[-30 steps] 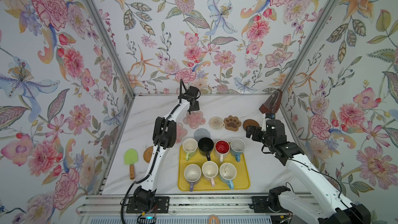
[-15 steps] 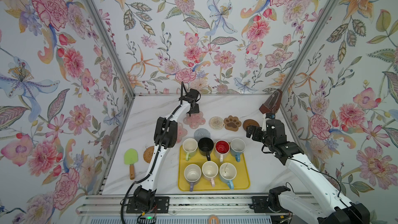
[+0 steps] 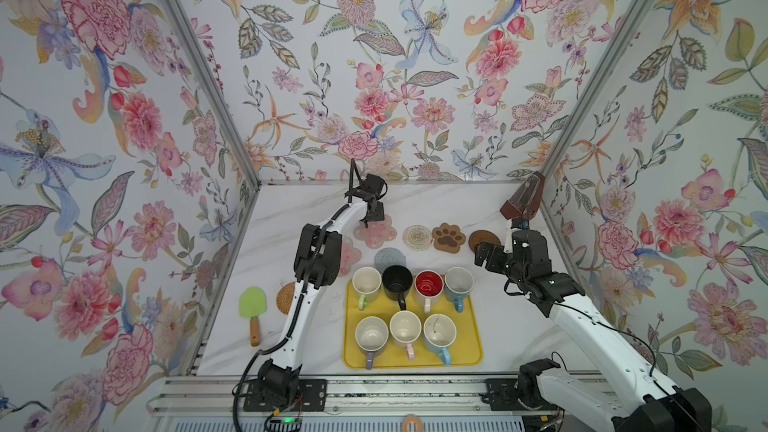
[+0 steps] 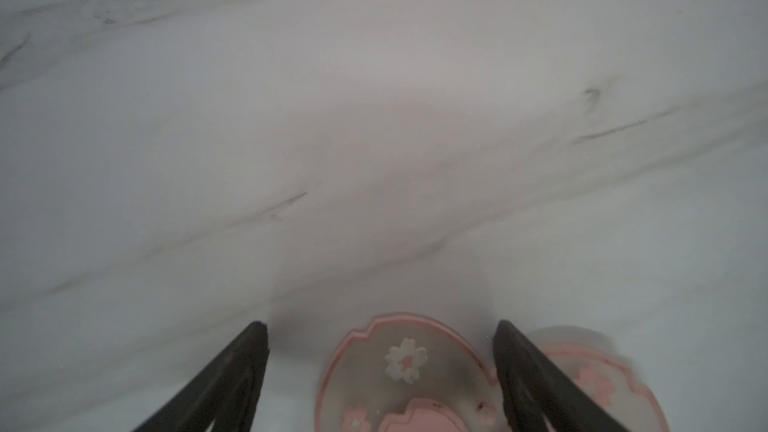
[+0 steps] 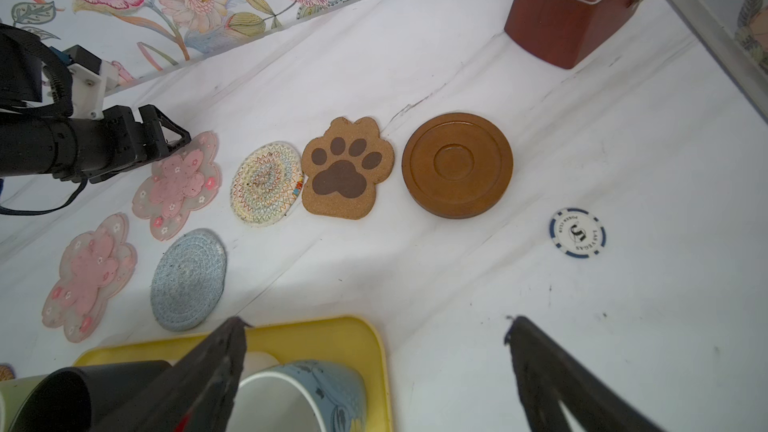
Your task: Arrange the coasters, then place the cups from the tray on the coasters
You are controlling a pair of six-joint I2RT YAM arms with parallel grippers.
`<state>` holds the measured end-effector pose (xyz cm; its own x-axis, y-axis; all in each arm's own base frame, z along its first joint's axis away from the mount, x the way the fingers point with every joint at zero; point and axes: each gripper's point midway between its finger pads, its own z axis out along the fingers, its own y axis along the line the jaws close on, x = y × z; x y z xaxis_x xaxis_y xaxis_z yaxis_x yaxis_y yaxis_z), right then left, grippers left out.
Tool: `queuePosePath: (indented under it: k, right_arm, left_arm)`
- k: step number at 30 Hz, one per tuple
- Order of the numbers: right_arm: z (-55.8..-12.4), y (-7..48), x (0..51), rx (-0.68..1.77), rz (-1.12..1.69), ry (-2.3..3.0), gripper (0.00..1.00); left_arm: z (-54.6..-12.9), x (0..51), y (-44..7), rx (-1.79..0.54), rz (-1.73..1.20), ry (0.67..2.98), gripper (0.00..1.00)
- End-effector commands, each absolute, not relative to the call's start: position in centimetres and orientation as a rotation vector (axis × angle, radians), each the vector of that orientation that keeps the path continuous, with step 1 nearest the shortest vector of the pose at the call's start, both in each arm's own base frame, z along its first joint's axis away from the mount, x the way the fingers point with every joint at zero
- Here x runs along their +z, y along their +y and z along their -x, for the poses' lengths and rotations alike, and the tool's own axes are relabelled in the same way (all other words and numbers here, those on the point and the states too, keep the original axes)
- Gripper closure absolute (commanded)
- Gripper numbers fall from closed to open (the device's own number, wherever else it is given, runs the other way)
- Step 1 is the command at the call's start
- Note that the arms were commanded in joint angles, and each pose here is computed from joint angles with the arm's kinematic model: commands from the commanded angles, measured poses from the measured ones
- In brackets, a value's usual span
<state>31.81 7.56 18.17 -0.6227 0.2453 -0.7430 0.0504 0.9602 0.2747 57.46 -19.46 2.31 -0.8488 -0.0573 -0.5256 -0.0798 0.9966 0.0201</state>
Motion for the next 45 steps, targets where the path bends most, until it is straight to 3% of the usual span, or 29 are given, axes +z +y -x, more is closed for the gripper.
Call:
queuePosePath:
  k: [1,20,28,34,45]
  right_arm:
    - [-32.0,7.4,18.5,0.293,-0.229,2.234,0.01]
    - [-31.8,7.2,18.1,0.282,-0.243,2.239,0.01]
    - [-31.4,6.9,18.3,0.268,-0.244,2.233,0.01]
    - [-31.3,6.9,18.2,0.275,-0.246,2.236,0.01]
    - [-31.2,7.2,18.1,0.298,-0.244,2.236,0.01]
  left_arm:
    - [-54.9,1.1,-20.2,0.062,0.008,2.667,0.14]
    - [-52.6,2.3,-22.5,-0.099,0.022,2.655,0.15]
    - [-53.3,7.9,-22.4,-0.161,0.063,2.535,0.11]
    - [-52.6,11.0,-19.5,-0.121,0.118,2.475,0.09]
    - [-49.1,6.4,-16.8,-0.019,0.154,2.586,0.11]
